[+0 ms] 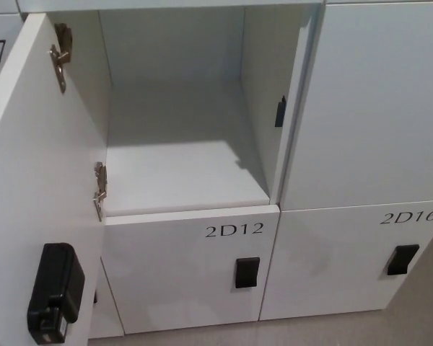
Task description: The robot uses its left hand to push the door of an open cabinet towards the right and closes it
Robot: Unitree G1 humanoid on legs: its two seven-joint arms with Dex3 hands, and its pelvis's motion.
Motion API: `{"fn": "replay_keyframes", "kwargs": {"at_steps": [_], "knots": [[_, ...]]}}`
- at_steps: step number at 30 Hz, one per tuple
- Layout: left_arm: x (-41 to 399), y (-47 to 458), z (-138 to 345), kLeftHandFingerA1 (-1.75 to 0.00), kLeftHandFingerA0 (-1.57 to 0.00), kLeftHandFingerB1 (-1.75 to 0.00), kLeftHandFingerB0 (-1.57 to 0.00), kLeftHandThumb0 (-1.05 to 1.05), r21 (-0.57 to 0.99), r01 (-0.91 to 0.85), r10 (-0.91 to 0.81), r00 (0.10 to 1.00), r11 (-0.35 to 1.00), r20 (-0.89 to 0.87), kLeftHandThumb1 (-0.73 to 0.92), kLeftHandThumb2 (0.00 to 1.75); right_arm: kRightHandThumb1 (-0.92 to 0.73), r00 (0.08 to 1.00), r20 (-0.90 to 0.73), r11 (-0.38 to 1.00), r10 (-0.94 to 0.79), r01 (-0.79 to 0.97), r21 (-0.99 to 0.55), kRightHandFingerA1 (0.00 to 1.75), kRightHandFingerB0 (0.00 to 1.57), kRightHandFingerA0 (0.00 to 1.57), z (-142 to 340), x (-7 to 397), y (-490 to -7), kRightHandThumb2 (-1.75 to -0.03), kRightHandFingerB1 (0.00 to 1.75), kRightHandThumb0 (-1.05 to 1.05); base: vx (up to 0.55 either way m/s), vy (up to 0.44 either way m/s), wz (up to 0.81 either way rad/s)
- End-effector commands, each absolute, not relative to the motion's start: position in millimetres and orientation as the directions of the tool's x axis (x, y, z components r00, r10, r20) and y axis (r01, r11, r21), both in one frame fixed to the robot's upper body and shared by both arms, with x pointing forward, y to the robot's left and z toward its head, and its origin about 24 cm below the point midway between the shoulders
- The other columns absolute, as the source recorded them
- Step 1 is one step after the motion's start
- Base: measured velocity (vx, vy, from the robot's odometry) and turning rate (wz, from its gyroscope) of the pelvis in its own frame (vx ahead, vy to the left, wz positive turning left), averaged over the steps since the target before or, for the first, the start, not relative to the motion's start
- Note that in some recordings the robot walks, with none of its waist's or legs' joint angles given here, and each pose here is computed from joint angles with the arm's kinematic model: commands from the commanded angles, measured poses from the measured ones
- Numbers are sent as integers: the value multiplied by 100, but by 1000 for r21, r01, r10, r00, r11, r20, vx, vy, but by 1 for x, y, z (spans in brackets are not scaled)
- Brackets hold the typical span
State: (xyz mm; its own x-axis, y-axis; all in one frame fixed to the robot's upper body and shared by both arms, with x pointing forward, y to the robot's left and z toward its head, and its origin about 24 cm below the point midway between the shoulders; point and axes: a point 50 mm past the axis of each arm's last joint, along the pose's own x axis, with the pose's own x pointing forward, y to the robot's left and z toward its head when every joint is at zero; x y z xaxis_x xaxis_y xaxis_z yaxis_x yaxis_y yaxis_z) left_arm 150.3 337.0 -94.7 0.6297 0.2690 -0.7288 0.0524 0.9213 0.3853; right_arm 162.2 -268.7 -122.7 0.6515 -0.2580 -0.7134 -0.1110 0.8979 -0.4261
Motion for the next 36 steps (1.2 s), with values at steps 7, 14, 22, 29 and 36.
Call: {"fn": "replay_keyframes", "kwargs": {"at_steps": [7,14,22,29,36], "knots": [[164,358,-73,-41,-39,-33,-28,-69,418,-230,449,694,879,-563,89,67,-87,700,-658,893,-276,-66,-445,38,30,36,-117,171,-270,-66,33,-51,0,0,0],[206,374,-28,-54,-35,-44,-18,-67,470,-305,489,802,828,-342,75,110,-87,701,-654,890,-284,-61,-451,37,30,36,-116,175,-270,-66,33,-50,0,0,0],[295,329,57,-35,-28,-33,-26,-58,531,-181,213,977,828,0,91,67,-87,709,-647,890,-281,-59,-452,38,30,36,-113,180,-271,-66,33,-50,0,0,0],[340,220,112,-54,-37,-43,-17,-63,691,35,-186,972,722,144,69,106,-69,718,-636,900,-284,-29,-435,54,19,32,-113,182,-269,-101,46,-52,0,0,0],[340,131,118,-33,-36,-31,-31,-68,810,196,-454,886,553,96,90,68,-69,722,-631,898,-284,-31,-439,54,19,33,-111,185,-269,-102,46,-51,1,1,6]]}}
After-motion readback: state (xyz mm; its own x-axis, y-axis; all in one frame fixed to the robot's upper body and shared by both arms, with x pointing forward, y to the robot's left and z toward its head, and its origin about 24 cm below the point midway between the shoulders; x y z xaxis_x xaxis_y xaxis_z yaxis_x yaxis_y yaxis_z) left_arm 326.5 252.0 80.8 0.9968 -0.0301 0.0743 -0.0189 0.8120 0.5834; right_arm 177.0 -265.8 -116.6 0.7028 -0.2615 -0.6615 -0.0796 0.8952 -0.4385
